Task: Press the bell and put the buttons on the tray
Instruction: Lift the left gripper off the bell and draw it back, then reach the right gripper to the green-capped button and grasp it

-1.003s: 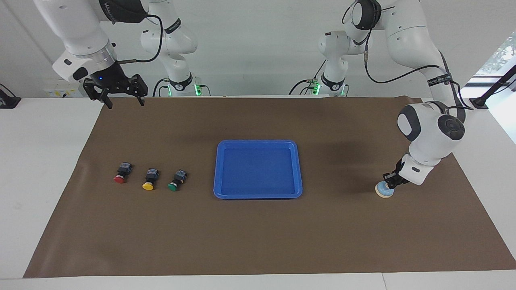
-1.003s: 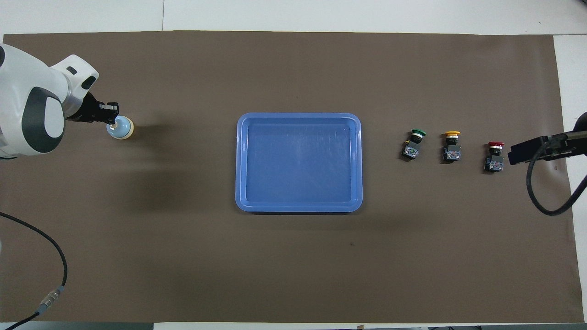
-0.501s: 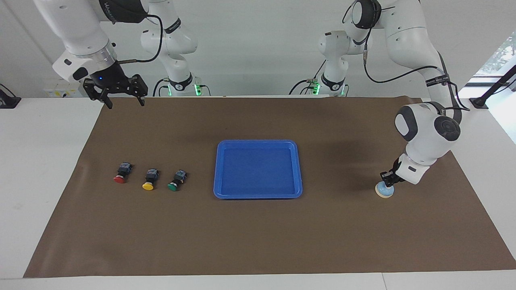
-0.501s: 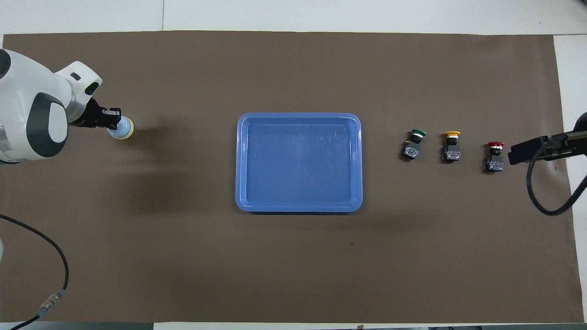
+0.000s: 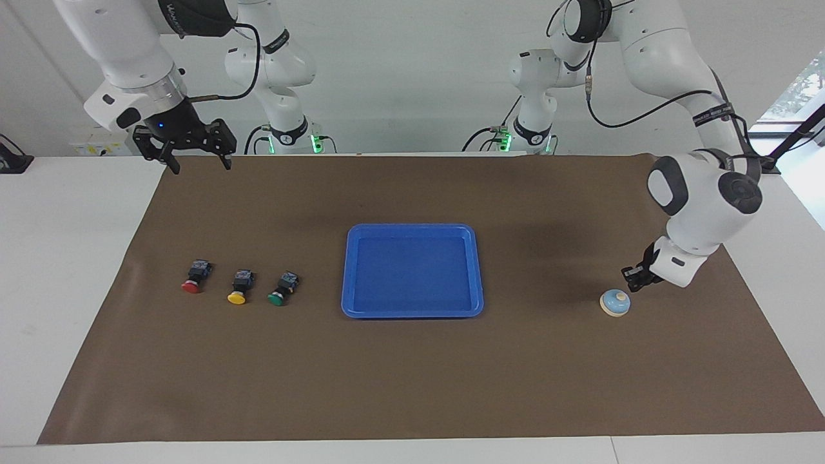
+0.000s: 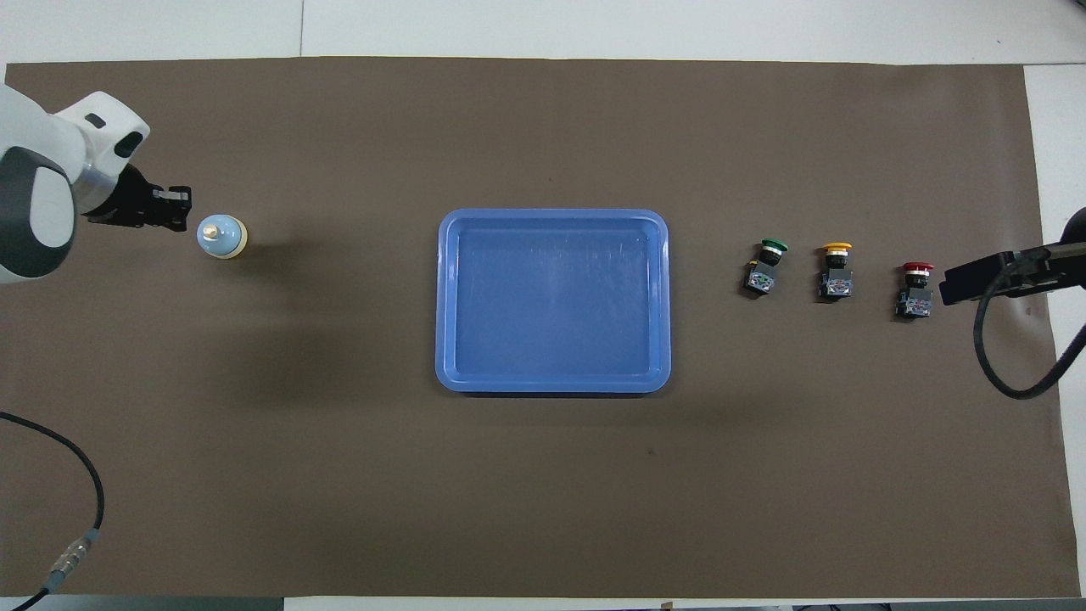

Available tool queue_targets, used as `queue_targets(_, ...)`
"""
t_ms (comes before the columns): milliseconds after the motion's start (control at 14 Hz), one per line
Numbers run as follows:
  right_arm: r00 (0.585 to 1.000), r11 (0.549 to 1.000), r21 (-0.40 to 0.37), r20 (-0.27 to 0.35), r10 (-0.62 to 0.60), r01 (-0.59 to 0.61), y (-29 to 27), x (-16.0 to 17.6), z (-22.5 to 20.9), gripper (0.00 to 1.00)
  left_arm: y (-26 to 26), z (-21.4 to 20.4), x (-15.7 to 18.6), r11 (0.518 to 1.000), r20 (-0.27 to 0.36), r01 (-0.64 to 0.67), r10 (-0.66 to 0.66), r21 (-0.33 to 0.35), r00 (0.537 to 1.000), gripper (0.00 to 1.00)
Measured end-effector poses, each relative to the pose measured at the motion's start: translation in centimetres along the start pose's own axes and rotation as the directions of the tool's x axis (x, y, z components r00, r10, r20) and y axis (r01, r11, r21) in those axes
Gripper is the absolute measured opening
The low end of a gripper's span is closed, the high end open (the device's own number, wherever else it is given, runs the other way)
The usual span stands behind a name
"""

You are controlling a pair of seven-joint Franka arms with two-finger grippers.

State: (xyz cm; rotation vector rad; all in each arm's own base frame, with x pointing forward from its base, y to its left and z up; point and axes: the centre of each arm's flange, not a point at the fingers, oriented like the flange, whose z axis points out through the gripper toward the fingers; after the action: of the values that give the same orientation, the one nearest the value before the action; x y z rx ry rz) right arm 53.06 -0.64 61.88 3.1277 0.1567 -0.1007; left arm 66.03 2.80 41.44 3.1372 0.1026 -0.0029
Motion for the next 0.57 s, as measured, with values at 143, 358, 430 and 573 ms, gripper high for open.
queue_targets(143, 1.0, 1.0, 0.0, 0.001, -0.001, 0.001, -0.2, 0.0, 0.0, 1.0, -0.6, -5.4, -1.2, 1.0, -0.037, 0.008, -0.008, -0.005, 0.999, 0.09)
queue_targets(358, 0.999, 0.999, -0.002, -0.028, 0.044, -0.044, -1.3, 0.5, 0.7, 1.0, -0.6, -11.3, -3.5, 1.0, -0.079, 0.005, -0.006, -0.011, 0.997, 0.23)
queue_targets(430, 0.998, 0.998, -0.002, -0.035, 0.058, -0.058, -2.2, 0.7, 1.2, 1.0, -0.5, -12.7, -4.2, 1.0, -0.083, 0.003, -0.004, -0.012, 0.997, 0.36)
queue_targets(573, 0.995, 0.996, -0.002, -0.04, 0.092, -0.092, -4.2, 1.1, 2.8, 1.0, -0.2, -15.1, -5.8, 1.0, -0.081, -0.004, 0.003, -0.015, 0.997, 0.6)
